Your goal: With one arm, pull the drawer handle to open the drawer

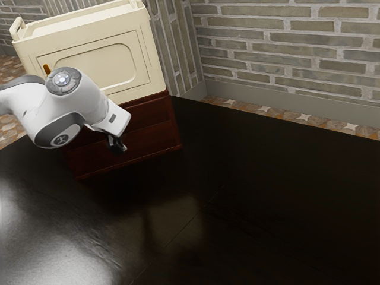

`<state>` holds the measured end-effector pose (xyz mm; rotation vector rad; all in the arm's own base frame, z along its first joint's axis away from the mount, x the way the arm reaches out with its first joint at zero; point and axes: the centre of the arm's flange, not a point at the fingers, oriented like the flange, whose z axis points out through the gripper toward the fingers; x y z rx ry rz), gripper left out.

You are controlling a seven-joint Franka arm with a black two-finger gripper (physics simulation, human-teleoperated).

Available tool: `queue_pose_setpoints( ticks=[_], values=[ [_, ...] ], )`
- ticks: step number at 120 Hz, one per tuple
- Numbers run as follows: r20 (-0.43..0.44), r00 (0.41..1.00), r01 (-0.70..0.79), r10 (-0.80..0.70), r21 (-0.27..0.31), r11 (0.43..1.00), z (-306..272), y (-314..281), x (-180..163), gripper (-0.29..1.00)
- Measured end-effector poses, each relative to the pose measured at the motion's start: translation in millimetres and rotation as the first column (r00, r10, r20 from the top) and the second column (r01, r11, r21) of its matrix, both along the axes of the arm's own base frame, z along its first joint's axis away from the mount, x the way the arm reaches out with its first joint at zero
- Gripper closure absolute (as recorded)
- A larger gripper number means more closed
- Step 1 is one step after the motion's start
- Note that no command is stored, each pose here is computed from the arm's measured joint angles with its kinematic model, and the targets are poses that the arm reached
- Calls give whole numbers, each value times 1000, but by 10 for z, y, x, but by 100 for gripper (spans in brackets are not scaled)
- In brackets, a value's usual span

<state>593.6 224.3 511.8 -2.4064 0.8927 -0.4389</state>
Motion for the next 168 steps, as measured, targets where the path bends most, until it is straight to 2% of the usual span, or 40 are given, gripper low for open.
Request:
queue_pose_setpoints(
  ticks=[17, 43, 110, 120, 126, 134, 154, 168],
  values=[
    [1, 1000, 6, -6, 7, 1000, 13, -5, 0, 11],
    [3, 1000, 8, -8, 21, 1000, 93, -55, -4, 40],
    [15, 1000, -1, 0, 44, 999, 221, -245, -5, 78],
    [15, 1000, -19, 19, 29, 999, 217, -264, -15, 76],
    [10, 1000, -25, 25, 41, 999, 212, -295, -29, 80],
    [5, 999, -32, 32, 47, 998, 201, -336, -43, 78],
    [-9, 999, -45, 45, 15, 999, 217, -383, -169, 77],
    [-18, 998, -53, 53, 13, 999, 208, -332, -241, 76]
  ],
)
